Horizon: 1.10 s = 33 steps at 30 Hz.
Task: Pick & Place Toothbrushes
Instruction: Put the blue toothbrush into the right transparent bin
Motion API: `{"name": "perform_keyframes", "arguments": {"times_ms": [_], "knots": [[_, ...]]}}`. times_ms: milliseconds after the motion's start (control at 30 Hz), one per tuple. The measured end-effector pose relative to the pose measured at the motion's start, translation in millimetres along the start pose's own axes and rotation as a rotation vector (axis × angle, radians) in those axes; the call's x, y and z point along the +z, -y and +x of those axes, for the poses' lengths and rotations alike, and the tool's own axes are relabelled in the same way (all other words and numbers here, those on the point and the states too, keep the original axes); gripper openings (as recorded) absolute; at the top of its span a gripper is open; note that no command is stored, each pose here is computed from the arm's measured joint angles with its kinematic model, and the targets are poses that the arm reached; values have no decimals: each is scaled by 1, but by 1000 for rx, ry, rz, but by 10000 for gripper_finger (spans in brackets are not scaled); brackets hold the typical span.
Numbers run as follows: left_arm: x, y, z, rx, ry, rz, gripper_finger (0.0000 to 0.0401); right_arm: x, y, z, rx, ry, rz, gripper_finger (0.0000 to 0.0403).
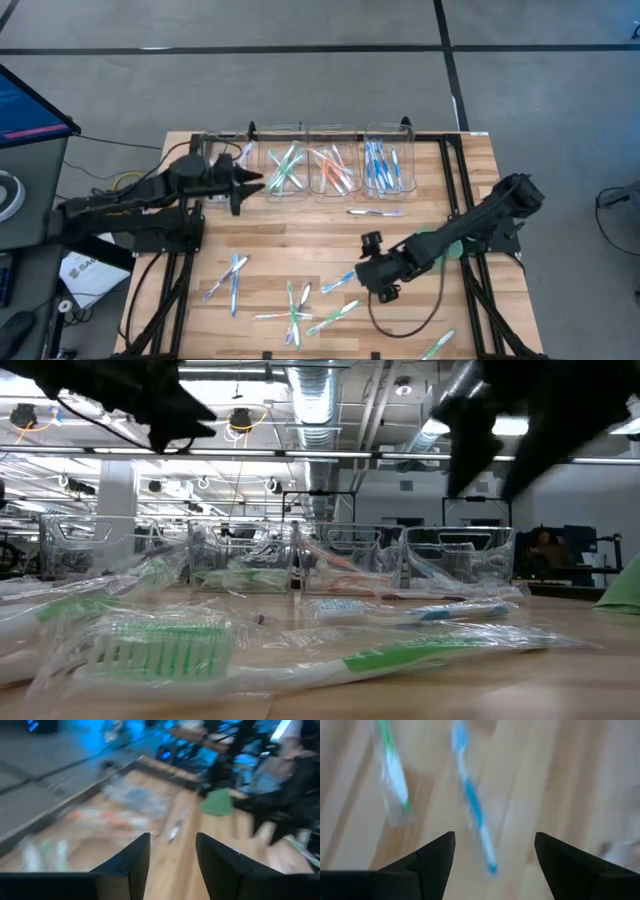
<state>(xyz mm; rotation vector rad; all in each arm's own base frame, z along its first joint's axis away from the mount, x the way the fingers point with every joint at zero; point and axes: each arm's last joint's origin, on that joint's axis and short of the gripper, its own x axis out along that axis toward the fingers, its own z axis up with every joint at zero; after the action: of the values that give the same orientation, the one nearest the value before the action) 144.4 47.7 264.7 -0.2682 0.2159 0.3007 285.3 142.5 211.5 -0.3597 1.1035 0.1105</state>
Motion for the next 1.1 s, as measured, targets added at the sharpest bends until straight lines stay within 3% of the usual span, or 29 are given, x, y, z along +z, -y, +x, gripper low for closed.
{"name": "perform_keyframes", "arguments": {"times_ms": [167,300,600,900,1100], "knots": [[-11,15,13,-113,39,63,154,-4,6,35,112,-121,34,270],[-19,23,22,-166,24,77,152,0,8,50,182,-105,64,270],[-36,41,38,-261,-19,158,153,6,6,63,139,-56,68,270],[-50,62,45,-359,-74,228,154,-4,-1,99,88,-162,51,270],[-61,77,51,-425,-103,252,153,-4,8,110,139,-211,253,256]]}}
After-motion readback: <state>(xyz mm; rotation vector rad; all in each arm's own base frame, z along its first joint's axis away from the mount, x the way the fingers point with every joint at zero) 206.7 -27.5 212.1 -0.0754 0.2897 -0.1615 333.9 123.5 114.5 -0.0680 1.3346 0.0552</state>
